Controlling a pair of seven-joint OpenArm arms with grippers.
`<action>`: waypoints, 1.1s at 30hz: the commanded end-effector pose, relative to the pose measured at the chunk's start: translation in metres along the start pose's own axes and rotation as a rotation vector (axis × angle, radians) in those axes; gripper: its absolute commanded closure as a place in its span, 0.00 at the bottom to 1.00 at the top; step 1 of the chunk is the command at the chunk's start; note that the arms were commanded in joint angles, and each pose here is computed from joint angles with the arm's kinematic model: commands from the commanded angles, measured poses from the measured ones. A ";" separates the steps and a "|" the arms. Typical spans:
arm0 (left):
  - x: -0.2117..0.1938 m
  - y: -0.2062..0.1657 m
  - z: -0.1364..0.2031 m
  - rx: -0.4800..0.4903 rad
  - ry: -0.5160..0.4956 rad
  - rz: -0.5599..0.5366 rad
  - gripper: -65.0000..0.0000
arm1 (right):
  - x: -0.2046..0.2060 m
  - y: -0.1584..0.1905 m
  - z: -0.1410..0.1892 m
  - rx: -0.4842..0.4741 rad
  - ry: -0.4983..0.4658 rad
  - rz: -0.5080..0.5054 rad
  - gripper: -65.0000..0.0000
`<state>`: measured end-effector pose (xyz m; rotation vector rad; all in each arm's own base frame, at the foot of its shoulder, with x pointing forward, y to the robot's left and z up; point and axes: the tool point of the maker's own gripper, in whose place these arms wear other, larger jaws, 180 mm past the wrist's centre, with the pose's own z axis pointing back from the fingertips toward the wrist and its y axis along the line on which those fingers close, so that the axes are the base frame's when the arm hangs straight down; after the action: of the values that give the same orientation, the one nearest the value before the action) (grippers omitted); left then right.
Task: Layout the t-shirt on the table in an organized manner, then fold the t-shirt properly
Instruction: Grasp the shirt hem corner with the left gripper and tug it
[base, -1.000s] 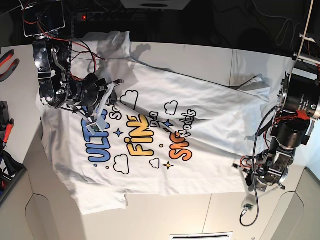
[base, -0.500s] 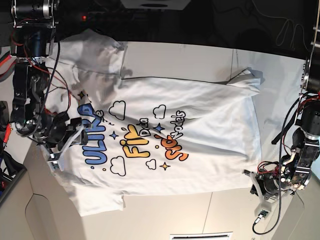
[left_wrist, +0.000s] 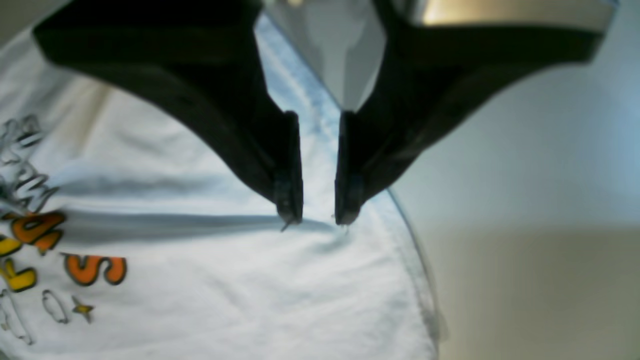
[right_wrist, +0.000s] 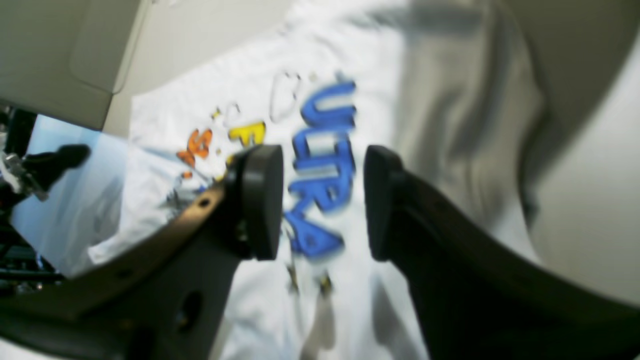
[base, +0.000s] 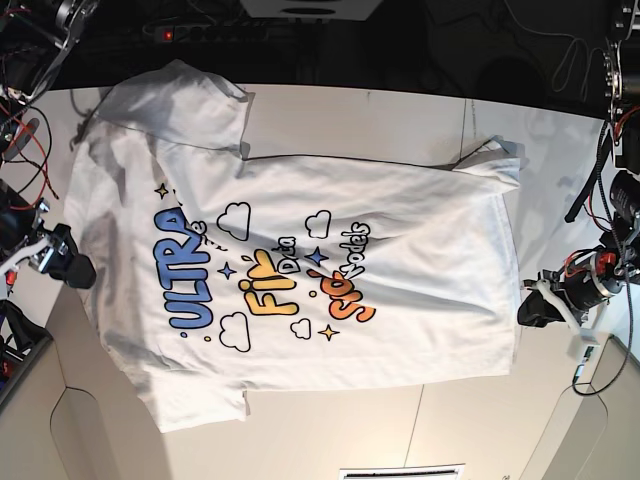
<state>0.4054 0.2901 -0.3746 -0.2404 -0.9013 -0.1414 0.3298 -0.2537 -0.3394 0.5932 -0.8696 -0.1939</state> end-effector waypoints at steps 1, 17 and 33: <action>0.028 0.007 0.011 -0.008 -0.084 0.000 0.76 | 0.013 -0.001 0.011 0.008 -0.044 0.016 0.60; -0.005 -0.018 0.011 -0.111 -0.068 0.171 0.57 | -0.065 -0.050 0.063 -0.119 0.036 -0.145 0.57; 0.019 -0.092 -0.010 -0.233 -0.122 0.117 0.56 | -0.149 -0.034 0.046 -0.114 0.308 -0.129 0.52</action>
<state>0.3921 0.1937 -0.3736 -0.5186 -0.9221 -0.1139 0.1942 -0.2353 -0.4427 0.5617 -0.4785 -0.2625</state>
